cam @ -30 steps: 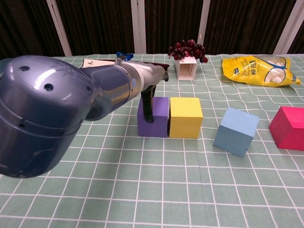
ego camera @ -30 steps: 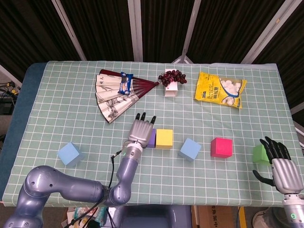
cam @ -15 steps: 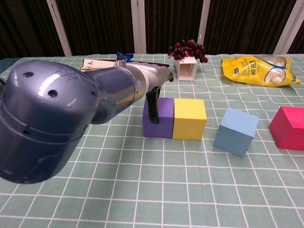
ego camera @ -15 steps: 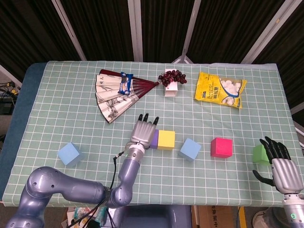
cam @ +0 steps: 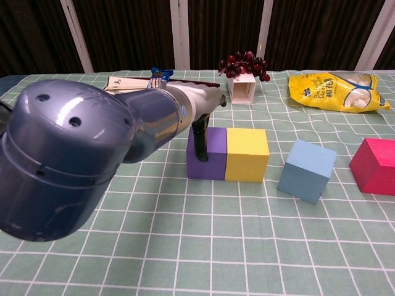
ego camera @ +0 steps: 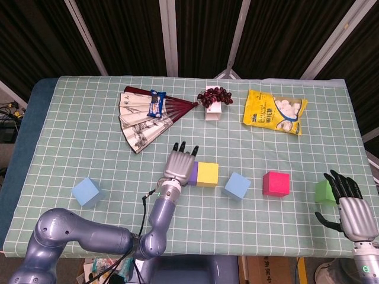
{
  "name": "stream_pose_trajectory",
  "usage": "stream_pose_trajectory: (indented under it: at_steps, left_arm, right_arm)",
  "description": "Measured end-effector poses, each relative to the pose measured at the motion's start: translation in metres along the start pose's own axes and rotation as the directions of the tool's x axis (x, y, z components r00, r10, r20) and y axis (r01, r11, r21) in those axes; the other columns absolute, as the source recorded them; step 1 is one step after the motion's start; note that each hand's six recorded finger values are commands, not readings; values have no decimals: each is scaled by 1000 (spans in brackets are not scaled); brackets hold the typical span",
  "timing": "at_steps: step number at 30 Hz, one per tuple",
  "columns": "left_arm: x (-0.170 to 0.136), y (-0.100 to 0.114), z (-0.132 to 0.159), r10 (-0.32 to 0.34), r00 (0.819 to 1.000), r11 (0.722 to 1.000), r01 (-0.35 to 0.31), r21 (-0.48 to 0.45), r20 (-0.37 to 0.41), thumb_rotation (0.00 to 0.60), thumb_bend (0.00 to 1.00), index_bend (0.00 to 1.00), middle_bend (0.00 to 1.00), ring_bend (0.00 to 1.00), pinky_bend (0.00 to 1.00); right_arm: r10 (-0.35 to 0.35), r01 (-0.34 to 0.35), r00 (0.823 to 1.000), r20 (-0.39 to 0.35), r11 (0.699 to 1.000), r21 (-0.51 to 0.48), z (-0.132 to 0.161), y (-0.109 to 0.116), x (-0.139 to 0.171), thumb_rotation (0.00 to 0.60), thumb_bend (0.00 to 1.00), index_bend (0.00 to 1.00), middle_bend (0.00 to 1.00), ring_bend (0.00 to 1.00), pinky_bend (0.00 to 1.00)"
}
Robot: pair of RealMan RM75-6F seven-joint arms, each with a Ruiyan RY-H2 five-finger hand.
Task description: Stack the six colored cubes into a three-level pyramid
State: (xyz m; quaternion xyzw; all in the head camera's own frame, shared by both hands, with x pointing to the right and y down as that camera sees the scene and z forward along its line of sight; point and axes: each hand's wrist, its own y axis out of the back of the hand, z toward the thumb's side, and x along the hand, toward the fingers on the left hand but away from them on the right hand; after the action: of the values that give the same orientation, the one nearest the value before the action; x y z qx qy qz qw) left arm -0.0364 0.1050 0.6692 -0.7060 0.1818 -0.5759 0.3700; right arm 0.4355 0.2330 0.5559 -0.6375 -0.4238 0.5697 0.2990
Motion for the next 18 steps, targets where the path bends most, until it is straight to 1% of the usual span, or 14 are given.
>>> stream_pose_trajectory:
  at_steps: [2, 6, 11, 15, 18]
  left_arm:
    - [0, 0, 0, -1, 1000, 1000, 1, -1, 2, 600, 191, 0, 317, 45, 93]
    - [-1, -1, 0, 0, 1000, 1000, 0, -1, 1, 600, 137, 0, 218, 44, 89]
    - [-1, 0, -3, 2, 1000, 1000, -2, -2, -3, 600, 107, 0, 107, 34, 85]
    - [-1, 1, -5, 7, 1000, 1000, -7, -12, -2, 600, 96, 0, 64, 33, 78]
    - [-3, 4, -7, 15, 1000, 1000, -15, -22, 2, 600, 91, 0, 53, 32, 77]
  right_arm:
    - [-1, 1, 1000, 0, 1000, 0, 0, 0, 0, 600, 252, 0, 0, 0, 0]
    - [-1, 1, 1000, 0, 1000, 1, 0, 0, 0, 600, 251, 0, 0, 0, 0]
    - [-1, 1, 1000, -1, 1000, 1, 0, 0, 0, 600, 252, 0, 0, 0, 0]
    - [-1, 1, 1000, -2, 1000, 3, 0, 0, 1, 600, 251, 0, 0, 0, 0]
    - [1, -1, 1000, -3, 1000, 5, 0, 0, 1, 600, 252, 0, 0, 0, 0]
